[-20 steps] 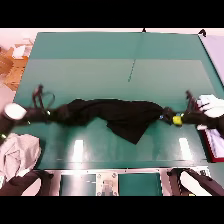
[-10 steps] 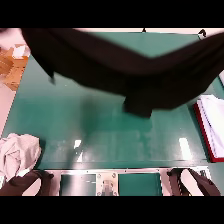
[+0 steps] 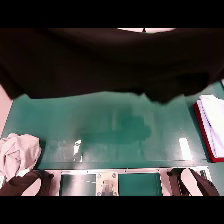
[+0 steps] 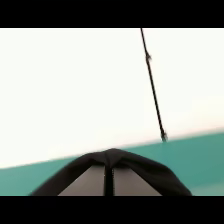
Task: Fold the shirts.
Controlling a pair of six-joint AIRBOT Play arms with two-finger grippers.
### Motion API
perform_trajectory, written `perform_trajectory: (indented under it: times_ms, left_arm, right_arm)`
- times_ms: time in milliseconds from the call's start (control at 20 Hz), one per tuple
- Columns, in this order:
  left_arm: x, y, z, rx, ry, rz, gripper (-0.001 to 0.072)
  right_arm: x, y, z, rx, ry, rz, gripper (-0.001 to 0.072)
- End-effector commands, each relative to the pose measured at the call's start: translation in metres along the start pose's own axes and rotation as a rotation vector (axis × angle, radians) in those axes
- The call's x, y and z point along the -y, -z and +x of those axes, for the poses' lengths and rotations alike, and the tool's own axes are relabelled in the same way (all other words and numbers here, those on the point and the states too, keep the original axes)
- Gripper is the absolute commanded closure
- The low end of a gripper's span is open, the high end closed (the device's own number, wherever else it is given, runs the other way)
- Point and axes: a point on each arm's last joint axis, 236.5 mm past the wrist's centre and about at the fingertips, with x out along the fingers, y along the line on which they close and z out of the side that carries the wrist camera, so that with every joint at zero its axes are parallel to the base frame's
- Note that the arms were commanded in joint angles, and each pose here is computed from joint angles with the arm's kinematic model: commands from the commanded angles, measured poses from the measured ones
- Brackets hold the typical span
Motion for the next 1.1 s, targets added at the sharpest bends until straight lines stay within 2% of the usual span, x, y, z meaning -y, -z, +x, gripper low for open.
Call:
perform_trajectory:
  times_ms: [0, 250, 450, 600, 800, 850, 900, 950, 1050]
  left_arm:
    - [-0.027, 0.069, 0.053, -0.238, -0.053, -0.062, 0.0678]
    - [-0.010, 0.267, 0.180, -0.684, 0.139, -0.303, 0.0678]
    - [-0.015, 0.398, 0.249, -0.867, 0.145, -0.484, 0.0678]
    - [-0.022, 0.410, 0.300, -0.805, 0.138, -0.573, 0.0678]
    - [-0.038, 0.355, 0.342, -0.622, 0.134, -0.556, 0.0677]
    - [-0.043, 0.338, 0.346, -0.584, 0.137, -0.532, 0.0623]
    - [-0.048, 0.326, 0.345, -0.570, 0.143, -0.519, 0.0318]
    - [-0.056, 0.316, 0.340, -0.574, 0.150, -0.515, 0.0121]
    - [-0.086, 0.307, 0.318, -0.626, 0.150, -0.515, 0.0121]
  right_arm:
    - [0.051, 0.052, 0.049, -0.154, 0.030, 0.118, 0.0695]
    - [0.134, 0.244, 0.151, -0.489, 0.076, 0.288, 0.0695]
    - [0.176, 0.416, 0.203, -0.780, 0.150, 0.387, 0.0695]
    - [0.194, 0.489, 0.222, -0.924, 0.176, 0.435, 0.0695]
    - [0.201, 0.492, 0.234, -0.935, 0.171, 0.440, 0.0693]
    - [0.199, 0.488, 0.232, -0.958, 0.155, 0.438, 0.0639]
    - [0.197, 0.482, 0.226, -0.993, 0.134, 0.437, 0.0464]
    - [0.197, 0.476, 0.218, -1.031, 0.119, 0.432, 0.0423]
    - [0.206, 0.458, 0.197, -1.074, 0.111, 0.452, 0.0432]
